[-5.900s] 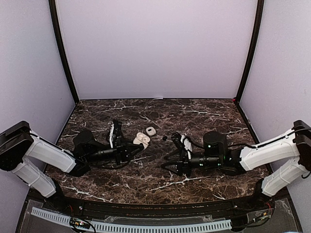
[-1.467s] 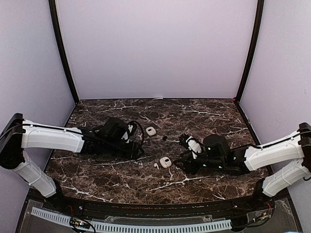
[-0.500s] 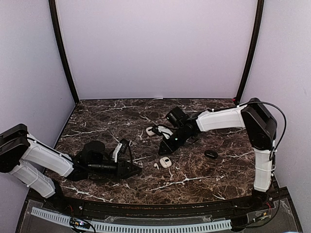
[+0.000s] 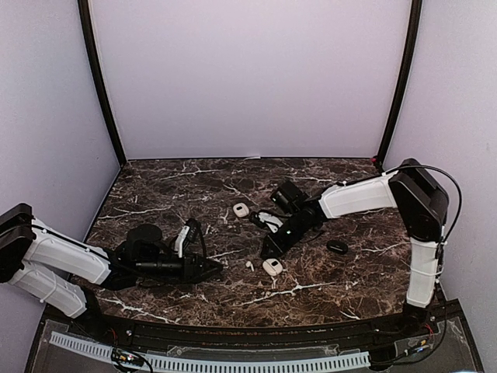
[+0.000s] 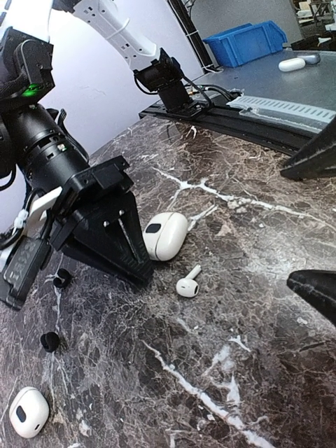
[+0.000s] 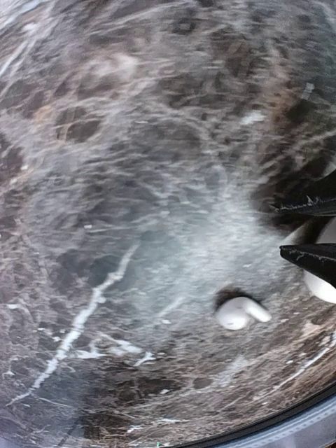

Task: Insert the wireless bluetooth earbuds into the charging case
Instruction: Move the charging case to the center of the board, then pick up the charging case from the center of the board.

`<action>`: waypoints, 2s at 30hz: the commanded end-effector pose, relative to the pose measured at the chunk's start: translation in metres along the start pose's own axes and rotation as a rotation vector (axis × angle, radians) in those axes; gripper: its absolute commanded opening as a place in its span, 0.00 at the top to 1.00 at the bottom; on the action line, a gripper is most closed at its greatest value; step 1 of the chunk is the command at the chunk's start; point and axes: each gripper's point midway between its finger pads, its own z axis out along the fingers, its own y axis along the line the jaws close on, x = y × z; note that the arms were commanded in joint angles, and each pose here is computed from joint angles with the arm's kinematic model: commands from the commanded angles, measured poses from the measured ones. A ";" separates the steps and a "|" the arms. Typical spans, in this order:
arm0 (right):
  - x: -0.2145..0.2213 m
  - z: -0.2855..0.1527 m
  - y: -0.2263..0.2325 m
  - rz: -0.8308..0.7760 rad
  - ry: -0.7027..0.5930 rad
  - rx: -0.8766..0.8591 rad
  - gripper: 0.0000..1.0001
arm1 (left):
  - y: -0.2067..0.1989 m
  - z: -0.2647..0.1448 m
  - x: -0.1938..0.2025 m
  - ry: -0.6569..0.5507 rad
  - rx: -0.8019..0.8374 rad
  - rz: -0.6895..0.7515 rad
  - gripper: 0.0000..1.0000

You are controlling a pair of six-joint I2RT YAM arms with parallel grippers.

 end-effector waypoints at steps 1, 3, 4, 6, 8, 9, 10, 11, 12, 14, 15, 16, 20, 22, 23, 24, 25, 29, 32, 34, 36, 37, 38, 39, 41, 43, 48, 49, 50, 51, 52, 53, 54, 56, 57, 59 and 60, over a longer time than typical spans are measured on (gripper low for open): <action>0.003 -0.020 0.000 0.019 -0.051 0.033 0.85 | 0.001 -0.002 0.000 -0.001 -0.014 0.017 0.53; 0.011 -0.026 -0.002 0.030 -0.060 0.046 0.85 | 0.001 -0.001 0.000 0.000 -0.012 0.016 0.53; 0.014 -0.029 -0.003 0.033 -0.064 0.052 0.85 | 0.001 -0.001 0.001 0.002 -0.012 0.015 0.53; 0.021 -0.035 -0.003 0.034 -0.073 0.058 0.83 | 0.001 0.000 0.001 0.005 -0.010 0.015 0.53; 0.027 -0.041 -0.002 0.025 -0.080 0.063 0.81 | 0.000 0.000 0.001 0.009 -0.008 0.013 0.53; 0.029 -0.045 -0.001 0.014 -0.086 0.064 0.79 | 0.001 0.001 0.002 0.011 -0.007 0.012 0.53; 0.032 -0.049 0.000 0.001 -0.091 0.065 0.77 | 0.001 0.001 0.002 0.012 -0.007 0.012 0.53; 0.034 -0.052 0.003 -0.024 -0.100 0.060 0.75 | 0.001 0.001 0.003 0.015 -0.006 0.010 0.53; 0.036 -0.057 0.009 -0.056 -0.115 0.041 0.72 | 0.001 0.001 0.003 0.014 -0.005 0.009 0.53; 0.046 -0.060 0.013 -0.106 -0.125 0.029 0.57 | 0.000 0.001 0.003 0.016 -0.002 0.008 0.53; 0.045 -0.068 0.018 -0.141 -0.154 0.035 0.47 | 0.000 0.001 0.003 0.016 -0.001 0.008 0.53; 0.046 -0.071 0.020 -0.179 -0.168 0.054 0.29 | 0.000 0.001 0.003 0.014 0.001 0.010 0.53; 0.035 -0.069 0.046 -0.376 -0.235 0.192 0.07 | -0.003 0.000 0.000 0.008 0.007 0.024 0.52; 0.031 -0.067 0.045 -0.453 -0.251 0.264 0.06 | -0.004 -0.001 -0.001 0.007 0.006 0.030 0.53; 0.033 -0.065 0.047 -0.501 -0.246 0.267 0.06 | -0.005 -0.001 -0.002 0.005 0.007 0.033 0.52; 0.036 -0.063 0.050 -0.558 -0.237 0.256 0.06 | -0.005 -0.002 -0.002 0.004 0.007 0.038 0.52; 0.040 -0.060 0.053 -0.606 -0.224 0.242 0.06 | -0.005 -0.002 -0.002 0.003 0.006 0.043 0.52; 0.047 -0.060 0.046 -0.660 -0.131 0.283 0.08 | -0.005 -0.004 -0.002 0.009 -0.003 0.058 0.52; 0.049 -0.059 0.048 -0.648 -0.104 0.262 0.08 | -0.004 -0.007 -0.002 0.008 -0.013 0.063 0.52; 0.057 -0.053 0.048 -0.665 -0.074 0.235 0.09 | -0.002 -0.008 -0.002 0.000 -0.021 0.068 0.52; 0.064 -0.044 0.042 -0.677 -0.029 0.240 0.09 | -0.001 -0.009 -0.002 -0.004 -0.025 0.074 0.52; 0.065 -0.042 0.040 -0.684 -0.013 0.247 0.09 | -0.001 -0.008 -0.002 -0.003 -0.025 0.076 0.52; 0.069 -0.034 0.035 -0.685 0.021 0.248 0.10 | -0.002 -0.008 -0.002 -0.003 -0.024 0.077 0.51; 0.070 -0.030 0.034 -0.696 0.039 0.241 0.10 | -0.002 -0.008 -0.002 -0.002 -0.023 0.077 0.51; 0.069 -0.023 0.032 -0.710 0.061 0.227 0.14 | -0.002 -0.008 -0.001 0.000 -0.021 0.078 0.51; 0.065 -0.021 0.029 -0.702 0.065 0.222 0.15 | -0.002 -0.008 -0.001 0.002 -0.021 0.078 0.51; 0.057 -0.023 0.020 -0.674 0.060 0.183 0.17 | -0.001 -0.011 0.001 -0.002 -0.023 0.074 0.51; 0.057 -0.022 0.020 -0.669 0.069 0.174 0.19 | -0.001 -0.012 0.001 -0.004 -0.024 0.074 0.51; 0.058 -0.021 0.018 -0.660 0.082 0.168 0.20 | 0.000 -0.012 0.001 -0.006 -0.026 0.073 0.51; 0.058 -0.020 0.018 -0.655 0.090 0.161 0.21 | 0.000 -0.013 0.001 -0.007 -0.028 0.073 0.51; 0.060 -0.019 0.017 -0.651 0.103 0.151 0.24 | 0.000 -0.013 0.001 -0.009 -0.028 0.073 0.51; 0.062 -0.017 0.018 -0.647 0.113 0.142 0.25 | 0.000 -0.013 0.001 -0.009 -0.030 0.073 0.51; 0.063 -0.016 0.018 -0.646 0.120 0.135 0.27 | 0.001 -0.013 0.001 -0.009 -0.030 0.073 0.51; 0.063 -0.014 0.018 -0.644 0.130 0.129 0.29 | 0.001 -0.013 0.001 -0.007 -0.032 0.073 0.51; 0.062 -0.013 0.018 -0.645 0.132 0.126 0.30 | 0.001 -0.012 0.001 -0.006 -0.032 0.074 0.51; 0.061 -0.012 0.019 -0.645 0.137 0.121 0.36 | 0.001 -0.011 0.002 -0.001 -0.031 0.074 0.51; 0.061 -0.011 0.019 -0.641 0.141 0.120 0.39 | 0.001 -0.011 0.002 0.000 -0.029 0.074 0.51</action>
